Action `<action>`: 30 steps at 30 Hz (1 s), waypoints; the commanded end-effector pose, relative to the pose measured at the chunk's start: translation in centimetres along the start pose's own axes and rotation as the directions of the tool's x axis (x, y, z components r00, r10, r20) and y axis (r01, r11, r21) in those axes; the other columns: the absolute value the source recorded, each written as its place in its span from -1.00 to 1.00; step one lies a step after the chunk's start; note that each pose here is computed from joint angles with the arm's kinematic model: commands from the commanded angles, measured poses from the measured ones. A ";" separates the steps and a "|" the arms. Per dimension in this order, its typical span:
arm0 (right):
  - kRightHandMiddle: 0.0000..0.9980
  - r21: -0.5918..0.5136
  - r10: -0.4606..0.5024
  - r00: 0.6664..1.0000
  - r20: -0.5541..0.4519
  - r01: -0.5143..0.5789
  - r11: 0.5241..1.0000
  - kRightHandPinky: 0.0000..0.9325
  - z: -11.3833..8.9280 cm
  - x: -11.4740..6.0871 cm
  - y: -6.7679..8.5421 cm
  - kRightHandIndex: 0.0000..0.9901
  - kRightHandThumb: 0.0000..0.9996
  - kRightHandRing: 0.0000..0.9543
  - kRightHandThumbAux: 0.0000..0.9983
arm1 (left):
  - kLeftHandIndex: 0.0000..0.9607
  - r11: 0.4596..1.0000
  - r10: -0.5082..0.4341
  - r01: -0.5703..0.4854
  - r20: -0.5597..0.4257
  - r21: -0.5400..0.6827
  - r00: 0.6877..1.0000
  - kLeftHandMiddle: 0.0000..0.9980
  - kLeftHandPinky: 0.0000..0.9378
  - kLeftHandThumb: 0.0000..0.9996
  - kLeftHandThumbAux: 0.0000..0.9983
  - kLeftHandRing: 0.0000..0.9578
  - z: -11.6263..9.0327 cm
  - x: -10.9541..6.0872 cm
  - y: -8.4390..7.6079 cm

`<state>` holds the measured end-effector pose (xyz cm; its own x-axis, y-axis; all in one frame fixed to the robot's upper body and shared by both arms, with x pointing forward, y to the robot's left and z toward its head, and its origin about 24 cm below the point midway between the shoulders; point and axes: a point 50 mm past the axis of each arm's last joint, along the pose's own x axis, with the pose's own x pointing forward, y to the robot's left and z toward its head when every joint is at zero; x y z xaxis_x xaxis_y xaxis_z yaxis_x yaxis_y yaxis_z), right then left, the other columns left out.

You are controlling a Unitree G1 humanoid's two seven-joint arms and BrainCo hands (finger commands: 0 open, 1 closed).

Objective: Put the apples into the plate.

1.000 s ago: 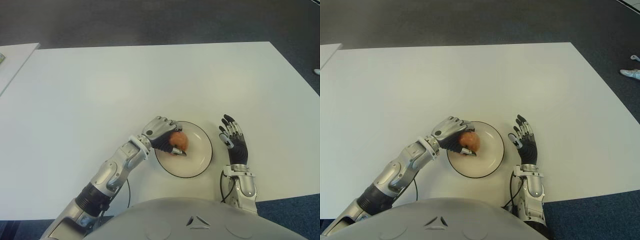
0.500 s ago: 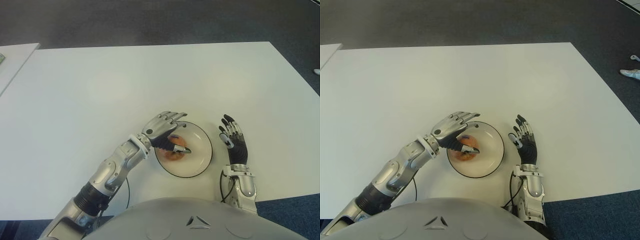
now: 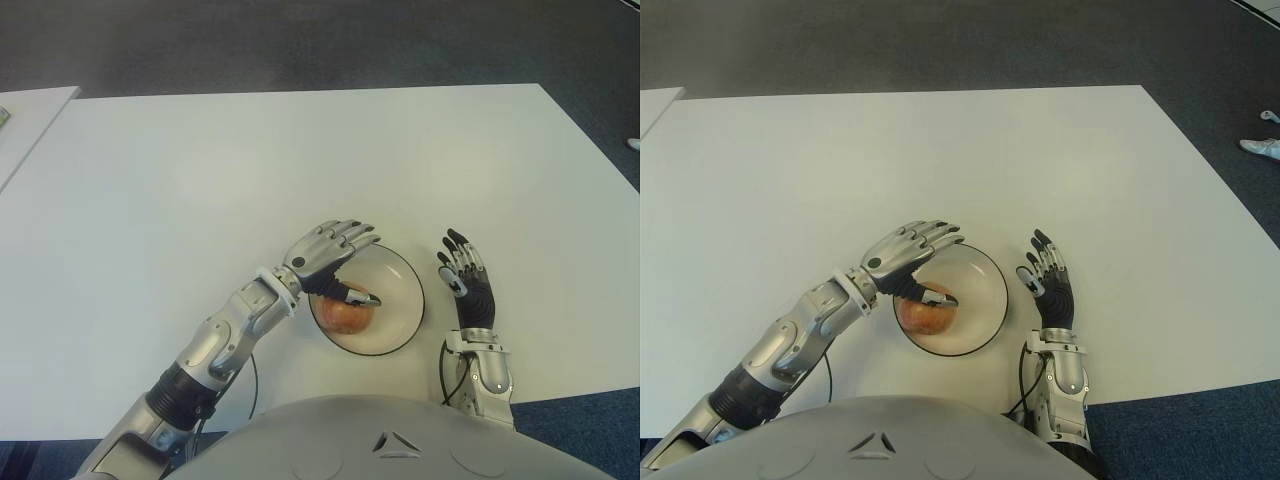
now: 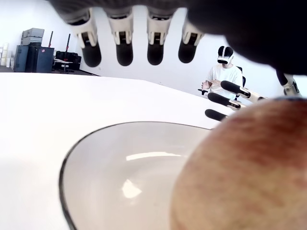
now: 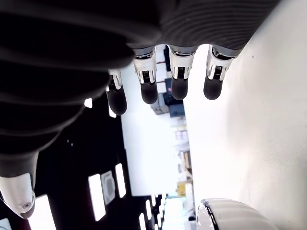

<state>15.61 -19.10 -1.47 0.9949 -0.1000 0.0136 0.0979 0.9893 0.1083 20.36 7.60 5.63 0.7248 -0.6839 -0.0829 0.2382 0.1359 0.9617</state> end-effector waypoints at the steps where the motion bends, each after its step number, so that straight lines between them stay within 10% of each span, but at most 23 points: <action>1: -0.80 0.031 -0.017 0.990 -0.140 0.022 0.999 -0.88 -2.4 -1.5 0.2 -0.75 -0.53 -0.91 0.12 | -1.00 0.982 0.078 -0.096 -0.110 -0.165 0.991 -1.00 -0.96 -0.58 -0.68 -1.00 -1.4 -0.4 -0.5; 6: -0.82 0.031 -0.017 0.991 -0.133 0.021 0.999 -0.89 -2.3 -1.6 0.2 -0.79 -0.56 -0.92 0.13 | -0.93 0.861 0.193 -0.305 -0.293 -0.407 0.936 -0.99 -0.73 -0.72 -0.43 -0.97 -2.9 -0.8 -0.9; 11: -0.83 0.024 -0.015 0.991 -0.133 0.019 1.000 -0.88 -2.3 -1.8 0.0 -0.80 -0.59 -0.92 0.15 | -0.62 0.538 0.194 -0.579 -0.579 -0.613 0.792 -0.73 -0.49 -0.51 -0.27 -0.70 -4.0 -3.0 -1.8; 19: -0.83 0.007 -0.019 0.989 -0.149 0.020 1.000 -0.89 -2.3 -1.8 -0.4 -0.80 -0.60 -0.92 0.16 | -0.44 0.172 0.079 -0.767 -0.767 -0.618 0.636 -0.52 -0.40 -0.46 0.13 -0.51 -4.0 -6.2 -3.4; 25: -0.80 0.000 -0.016 0.988 -0.151 0.016 1.000 -0.88 -2.3 -1.8 -0.6 -0.78 -0.56 -0.91 0.16 | -0.45 0.055 0.034 -0.817 -0.816 -0.575 0.577 -0.48 -0.38 -0.63 0.23 -0.46 -4.3 -7.4 -4.0; 30: -0.79 -0.009 -0.009 0.987 -0.160 0.008 1.000 -0.87 -2.3 -1.8 -0.7 -0.79 -0.56 -0.90 0.16 | -0.48 0.067 0.052 -0.829 -0.827 -0.556 0.559 -0.49 -0.38 -0.75 0.18 -0.45 -4.8 -7.7 -3.8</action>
<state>15.49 -19.42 -1.51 0.9961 -0.0877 0.0128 0.0862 0.9924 0.0882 16.63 16.05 1.12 0.9539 0.2006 -0.2232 -0.2026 0.9792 0.0143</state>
